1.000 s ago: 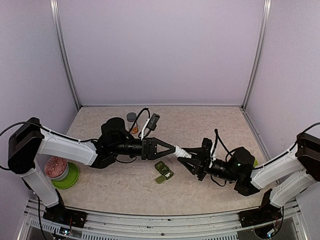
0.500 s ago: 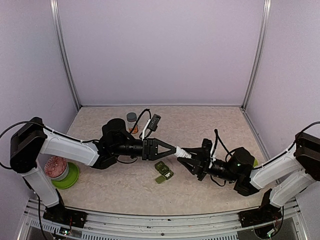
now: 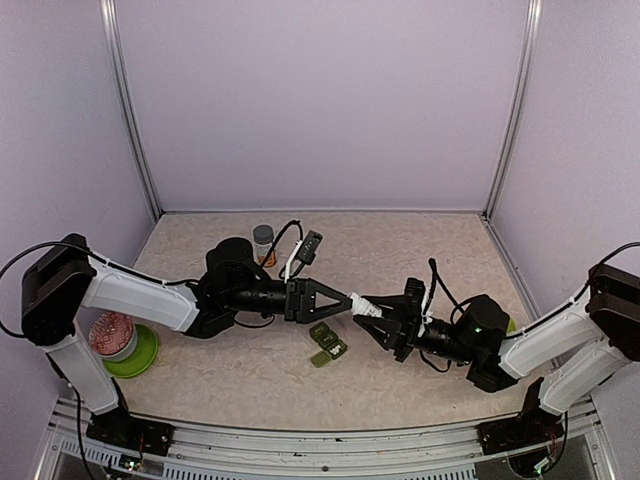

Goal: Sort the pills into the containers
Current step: Close the lid of the pill bottle.

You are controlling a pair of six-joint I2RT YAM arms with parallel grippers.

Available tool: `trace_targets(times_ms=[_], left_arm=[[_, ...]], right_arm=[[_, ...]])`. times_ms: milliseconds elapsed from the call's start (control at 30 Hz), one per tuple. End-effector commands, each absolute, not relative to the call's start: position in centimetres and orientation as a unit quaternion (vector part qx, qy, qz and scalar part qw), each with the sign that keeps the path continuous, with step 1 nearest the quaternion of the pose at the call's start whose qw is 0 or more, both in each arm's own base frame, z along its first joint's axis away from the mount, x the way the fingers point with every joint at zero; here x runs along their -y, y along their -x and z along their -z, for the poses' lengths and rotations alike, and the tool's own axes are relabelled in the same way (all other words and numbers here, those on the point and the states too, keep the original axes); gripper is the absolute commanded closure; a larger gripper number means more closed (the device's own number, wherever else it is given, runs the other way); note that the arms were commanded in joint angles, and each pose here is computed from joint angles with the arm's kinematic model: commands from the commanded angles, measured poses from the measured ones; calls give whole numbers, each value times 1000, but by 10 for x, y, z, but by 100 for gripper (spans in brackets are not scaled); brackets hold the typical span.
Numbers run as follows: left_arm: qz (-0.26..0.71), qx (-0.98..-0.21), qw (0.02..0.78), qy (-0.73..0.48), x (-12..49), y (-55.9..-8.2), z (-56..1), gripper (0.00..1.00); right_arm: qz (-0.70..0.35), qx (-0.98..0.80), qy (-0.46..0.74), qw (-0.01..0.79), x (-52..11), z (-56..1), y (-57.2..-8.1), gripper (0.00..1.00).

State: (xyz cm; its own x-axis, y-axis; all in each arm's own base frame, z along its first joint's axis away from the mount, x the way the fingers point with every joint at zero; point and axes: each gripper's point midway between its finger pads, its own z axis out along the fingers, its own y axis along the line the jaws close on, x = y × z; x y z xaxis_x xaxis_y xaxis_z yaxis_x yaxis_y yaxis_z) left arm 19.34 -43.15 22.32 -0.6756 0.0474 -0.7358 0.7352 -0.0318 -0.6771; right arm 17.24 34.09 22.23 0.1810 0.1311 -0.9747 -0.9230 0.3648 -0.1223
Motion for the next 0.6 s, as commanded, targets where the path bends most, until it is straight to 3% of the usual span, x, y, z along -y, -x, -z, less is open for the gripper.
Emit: trace_targets(times_ms=[0,133,567], left_arm=[[639,-643,296,-300,419,-202,-238,33],[618,-660,303,-302,417,-205,-239,26],[584,-713,269,-280,417,-212,-228,26]], right_arm=[[-410,-474,390,675,-341,-240,-167,100],[-397,-480,401,671,-342,-235,-168,100],[-320,-488,455,673,-347,-226,-175,100]])
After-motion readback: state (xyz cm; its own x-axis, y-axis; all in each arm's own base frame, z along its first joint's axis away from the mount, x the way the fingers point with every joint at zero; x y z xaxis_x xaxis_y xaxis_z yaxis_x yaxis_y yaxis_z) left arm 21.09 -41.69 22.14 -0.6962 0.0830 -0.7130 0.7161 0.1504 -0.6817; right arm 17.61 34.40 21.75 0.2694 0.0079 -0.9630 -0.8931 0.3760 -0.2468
